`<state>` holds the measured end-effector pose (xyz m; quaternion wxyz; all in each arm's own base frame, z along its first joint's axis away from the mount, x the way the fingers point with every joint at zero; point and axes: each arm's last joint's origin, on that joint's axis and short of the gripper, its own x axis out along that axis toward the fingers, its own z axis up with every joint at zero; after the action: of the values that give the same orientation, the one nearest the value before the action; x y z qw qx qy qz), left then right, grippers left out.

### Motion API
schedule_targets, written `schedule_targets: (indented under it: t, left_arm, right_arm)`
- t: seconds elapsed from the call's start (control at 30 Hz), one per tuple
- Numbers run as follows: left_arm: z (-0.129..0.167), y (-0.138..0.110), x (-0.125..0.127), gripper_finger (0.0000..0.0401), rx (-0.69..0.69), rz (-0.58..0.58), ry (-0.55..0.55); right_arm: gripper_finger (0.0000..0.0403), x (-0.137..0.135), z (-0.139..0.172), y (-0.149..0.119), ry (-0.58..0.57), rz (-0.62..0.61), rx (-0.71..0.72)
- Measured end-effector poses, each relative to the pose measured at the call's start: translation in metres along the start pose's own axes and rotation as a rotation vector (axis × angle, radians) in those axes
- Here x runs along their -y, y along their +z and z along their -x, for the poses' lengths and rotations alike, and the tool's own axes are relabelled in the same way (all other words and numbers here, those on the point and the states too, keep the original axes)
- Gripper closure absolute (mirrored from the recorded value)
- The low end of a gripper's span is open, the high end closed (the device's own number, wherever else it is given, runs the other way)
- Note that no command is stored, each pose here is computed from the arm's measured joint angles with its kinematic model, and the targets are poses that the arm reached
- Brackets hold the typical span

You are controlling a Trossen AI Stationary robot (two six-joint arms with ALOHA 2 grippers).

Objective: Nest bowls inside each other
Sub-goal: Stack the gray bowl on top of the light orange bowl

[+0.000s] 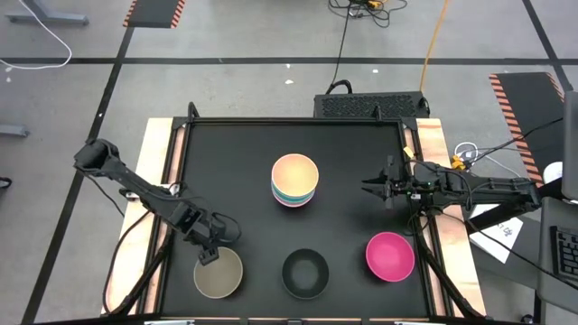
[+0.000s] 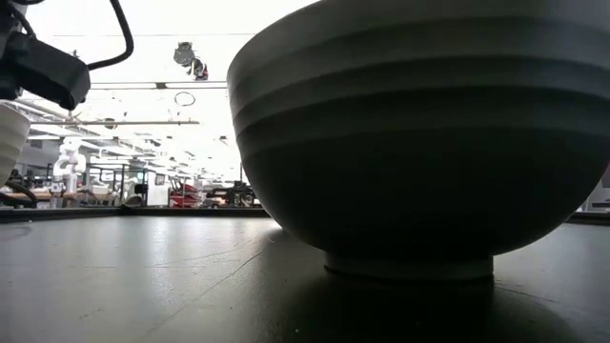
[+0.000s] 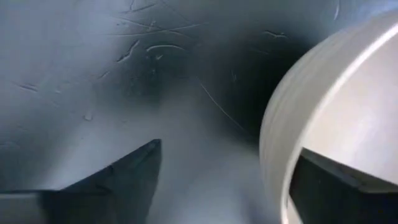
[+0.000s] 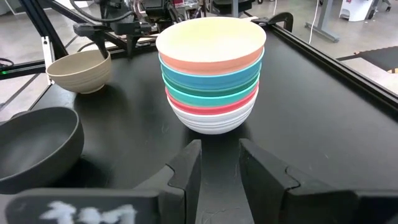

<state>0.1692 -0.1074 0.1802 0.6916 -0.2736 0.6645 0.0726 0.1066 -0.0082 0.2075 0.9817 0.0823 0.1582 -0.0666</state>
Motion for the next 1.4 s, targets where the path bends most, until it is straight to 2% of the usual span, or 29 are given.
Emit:
schedule_targets:
  t: [0.13,0.3,0.37,0.6,0.83,1.03,1.23,1.4]
  left_arm:
    - [-0.005,0.005,0.001,0.0193,0.004,0.013,-0.001]
    - [-0.004,0.011,0.001,0.0348,0.061,0.045,-0.003]
    - [-0.003,0.013,0.003,0.0385,0.084,0.028,-0.033]
    - [0.003,0.029,0.013,0.0395,0.218,-0.101,-0.173]
    - [0.025,0.064,0.012,0.0395,0.439,-0.220,-0.290]
    - [0.070,0.098,0.006,0.0396,0.611,-0.342,-0.271]
    - [0.128,0.118,0.007,0.0397,0.747,-0.474,-0.198]
    - [0.166,0.136,-0.007,0.0397,0.853,-0.467,-0.086]
  right_arm:
    - [0.0303,0.000,0.000,0.000,0.000,0.007,0.000]
    - [0.0303,0.000,0.000,0.000,0.000,0.019,0.000]
    - [0.0303,0.000,0.000,0.000,0.000,0.019,0.000]
    - [0.0303,0.001,-0.006,-0.011,0.000,0.019,0.002]
    - [0.0303,0.002,-0.011,-0.017,0.003,0.026,0.022]
    - [0.0303,0.002,-0.010,-0.012,0.009,0.050,0.071]
    - [0.0303,0.000,-0.007,-0.006,0.033,0.072,0.091]
    - [0.0303,0.000,-0.004,-0.005,0.034,0.075,0.105]
